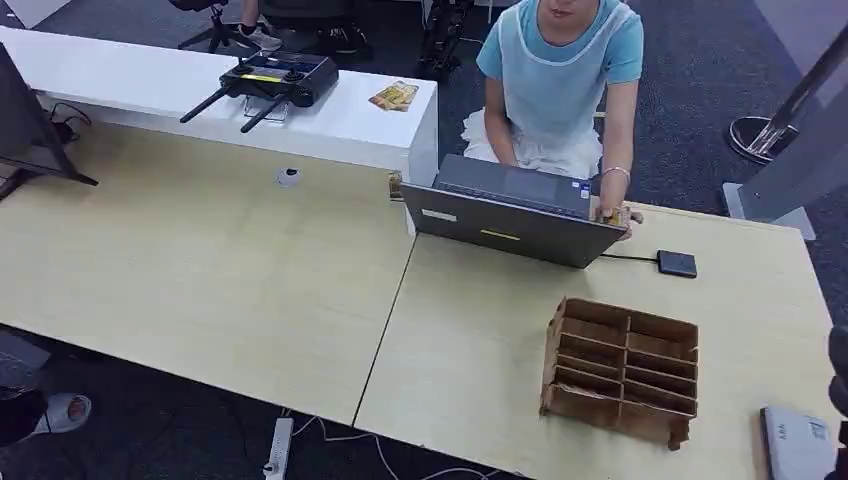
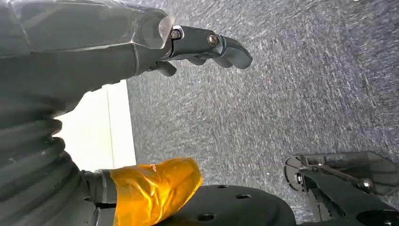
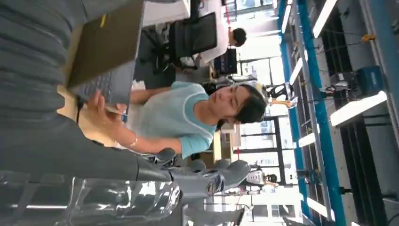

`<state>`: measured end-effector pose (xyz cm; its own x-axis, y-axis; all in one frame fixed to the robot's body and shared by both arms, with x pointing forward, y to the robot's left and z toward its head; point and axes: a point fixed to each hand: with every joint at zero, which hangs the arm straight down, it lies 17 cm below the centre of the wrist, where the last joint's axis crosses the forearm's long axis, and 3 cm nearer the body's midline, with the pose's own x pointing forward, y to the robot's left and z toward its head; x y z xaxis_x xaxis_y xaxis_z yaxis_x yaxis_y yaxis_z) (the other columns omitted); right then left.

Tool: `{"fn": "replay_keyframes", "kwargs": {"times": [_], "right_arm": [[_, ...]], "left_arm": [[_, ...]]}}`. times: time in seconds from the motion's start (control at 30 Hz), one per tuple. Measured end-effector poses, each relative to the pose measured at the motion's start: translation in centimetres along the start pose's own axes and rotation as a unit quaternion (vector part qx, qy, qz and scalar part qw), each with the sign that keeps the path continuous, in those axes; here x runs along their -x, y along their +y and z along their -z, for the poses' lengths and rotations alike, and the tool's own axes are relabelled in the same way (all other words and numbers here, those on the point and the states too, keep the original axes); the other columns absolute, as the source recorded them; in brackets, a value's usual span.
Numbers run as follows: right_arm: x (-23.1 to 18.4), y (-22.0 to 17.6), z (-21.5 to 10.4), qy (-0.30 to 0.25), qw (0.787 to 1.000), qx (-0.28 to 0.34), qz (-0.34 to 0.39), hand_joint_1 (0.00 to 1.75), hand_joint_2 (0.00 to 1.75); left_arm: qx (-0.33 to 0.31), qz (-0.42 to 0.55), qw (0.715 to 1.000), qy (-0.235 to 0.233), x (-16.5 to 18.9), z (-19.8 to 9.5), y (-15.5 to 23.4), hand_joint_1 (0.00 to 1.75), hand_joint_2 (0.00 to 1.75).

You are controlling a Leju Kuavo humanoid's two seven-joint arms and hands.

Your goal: Pass the card to the sensor for recognition and then transmit it.

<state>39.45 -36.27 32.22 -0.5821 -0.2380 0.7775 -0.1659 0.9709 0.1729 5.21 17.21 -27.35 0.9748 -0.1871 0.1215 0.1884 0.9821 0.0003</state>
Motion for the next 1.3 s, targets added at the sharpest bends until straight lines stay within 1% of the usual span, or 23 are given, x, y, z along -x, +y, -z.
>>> {"fn": "replay_keyframes", "kwargs": {"times": [0.07,0.13,0.2,0.27,0.33,0.5,0.6,0.8,1.1,1.3], "right_arm": [[-0.1,1.1,-1.6,0.002,1.0,-0.012,0.003,0.0,1.75],[0.4,2.1,-3.3,0.014,1.0,-0.017,-0.013,0.0,1.75],[1.0,2.4,-4.4,0.026,0.999,-0.012,-0.031,0.0,1.75],[2.0,2.9,-5.8,0.044,0.996,-0.009,-0.073,0.0,1.75],[2.6,4.0,-7.1,0.053,0.992,-0.02,-0.112,0.0,1.75],[3.3,5.1,-9.3,0.066,0.99,-0.011,-0.125,0.0,1.75],[3.6,5.8,-10.4,0.07,0.986,-0.014,-0.154,0.0,1.75],[3.8,6.5,-11.4,0.075,0.987,-0.016,-0.14,0.0,1.75],[4.9,7.6,-12.5,0.092,0.984,-0.036,-0.149,0.0,1.75],[5.4,7.1,-12.7,0.098,0.985,-0.014,-0.144,0.0,1.75]], "left_arm": [[-0.001,-0.005,1.0,0.0,0.0,0.0,0.0,0.0,1.75],[-0.003,-0.01,1.0,0.001,0.1,0.0,0.1,0.0,1.75],[-0.005,-0.012,1.0,0.002,0.1,0.0,0.1,0.0,1.75],[-0.007,-0.017,1.0,0.002,0.1,0.0,0.2,0.0,1.75],[-0.008,-0.023,1.0,0.001,0.1,0.0,0.1,0.0,1.75],[-0.009,-0.033,0.999,-0.005,0.0,0.0,0.0,0.0,1.75],[-0.009,-0.035,0.999,-0.005,0.1,0.0,0.0,0.0,1.75],[-0.013,-0.041,0.999,-0.001,0.2,0.0,0.0,0.0,1.75],[-0.013,-0.046,0.999,-0.001,0.2,0.0,-0.1,0.0,1.75],[-0.01,-0.039,0.999,0.0,0.2,-0.1,-0.3,0.0,1.75]]}}
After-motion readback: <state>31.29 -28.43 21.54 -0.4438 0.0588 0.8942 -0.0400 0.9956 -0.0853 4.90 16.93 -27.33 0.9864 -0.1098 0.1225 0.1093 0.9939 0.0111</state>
